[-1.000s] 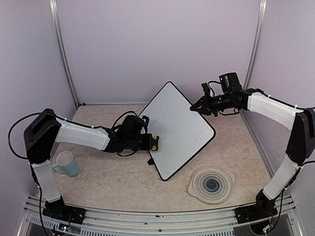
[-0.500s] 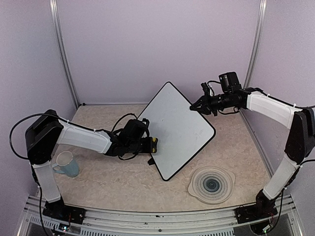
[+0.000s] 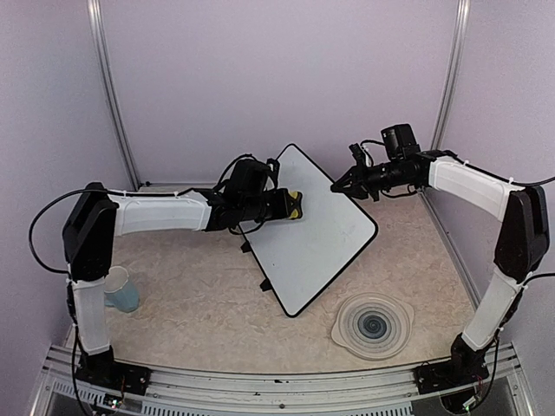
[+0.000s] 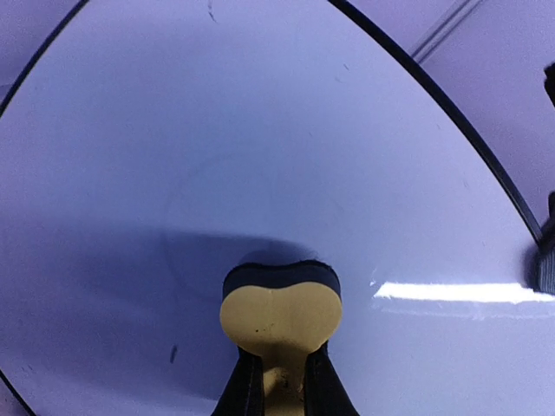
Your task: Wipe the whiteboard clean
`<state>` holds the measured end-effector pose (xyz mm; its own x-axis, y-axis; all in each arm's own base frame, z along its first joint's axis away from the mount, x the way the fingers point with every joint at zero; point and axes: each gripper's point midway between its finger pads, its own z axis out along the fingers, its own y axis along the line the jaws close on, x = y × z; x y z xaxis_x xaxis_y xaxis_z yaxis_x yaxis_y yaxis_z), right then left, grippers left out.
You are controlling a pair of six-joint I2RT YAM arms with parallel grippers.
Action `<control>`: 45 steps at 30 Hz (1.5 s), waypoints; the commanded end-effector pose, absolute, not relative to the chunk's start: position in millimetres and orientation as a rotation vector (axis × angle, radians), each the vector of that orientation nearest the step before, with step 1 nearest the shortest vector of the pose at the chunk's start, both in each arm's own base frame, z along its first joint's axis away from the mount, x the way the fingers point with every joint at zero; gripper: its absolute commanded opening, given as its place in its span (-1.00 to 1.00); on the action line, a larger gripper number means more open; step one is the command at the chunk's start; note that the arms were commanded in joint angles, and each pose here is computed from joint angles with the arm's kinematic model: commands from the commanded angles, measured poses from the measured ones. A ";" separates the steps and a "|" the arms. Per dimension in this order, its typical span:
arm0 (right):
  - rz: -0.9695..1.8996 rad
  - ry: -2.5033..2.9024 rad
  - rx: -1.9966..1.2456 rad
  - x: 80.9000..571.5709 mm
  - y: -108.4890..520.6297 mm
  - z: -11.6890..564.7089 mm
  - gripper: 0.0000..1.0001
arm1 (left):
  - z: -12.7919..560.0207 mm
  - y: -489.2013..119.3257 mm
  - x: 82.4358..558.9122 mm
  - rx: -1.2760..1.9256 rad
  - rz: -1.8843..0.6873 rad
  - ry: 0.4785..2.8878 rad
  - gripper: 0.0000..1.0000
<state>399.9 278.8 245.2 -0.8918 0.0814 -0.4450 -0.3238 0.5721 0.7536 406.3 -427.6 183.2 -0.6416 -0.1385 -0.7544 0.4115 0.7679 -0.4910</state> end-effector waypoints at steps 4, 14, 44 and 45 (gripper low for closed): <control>1.327 2.550 -0.235 374.3 295.6 203.2 -1.00 | 117.6 -381.5 462.3 0.106 -0.662 2.297 -1.00; 1.303 2.547 -0.241 378.9 296.0 206.6 -1.00 | 114.6 -380.3 413.9 0.263 -0.717 2.277 -1.00; 1.269 2.539 -0.290 379.7 295.4 208.5 -0.98 | 78.4 -318.6 459.9 0.027 -0.704 2.393 -1.00; 1.266 2.535 -0.294 380.4 295.3 209.6 -0.98 | 75.0 -321.6 454.0 0.041 -0.711 2.400 -1.00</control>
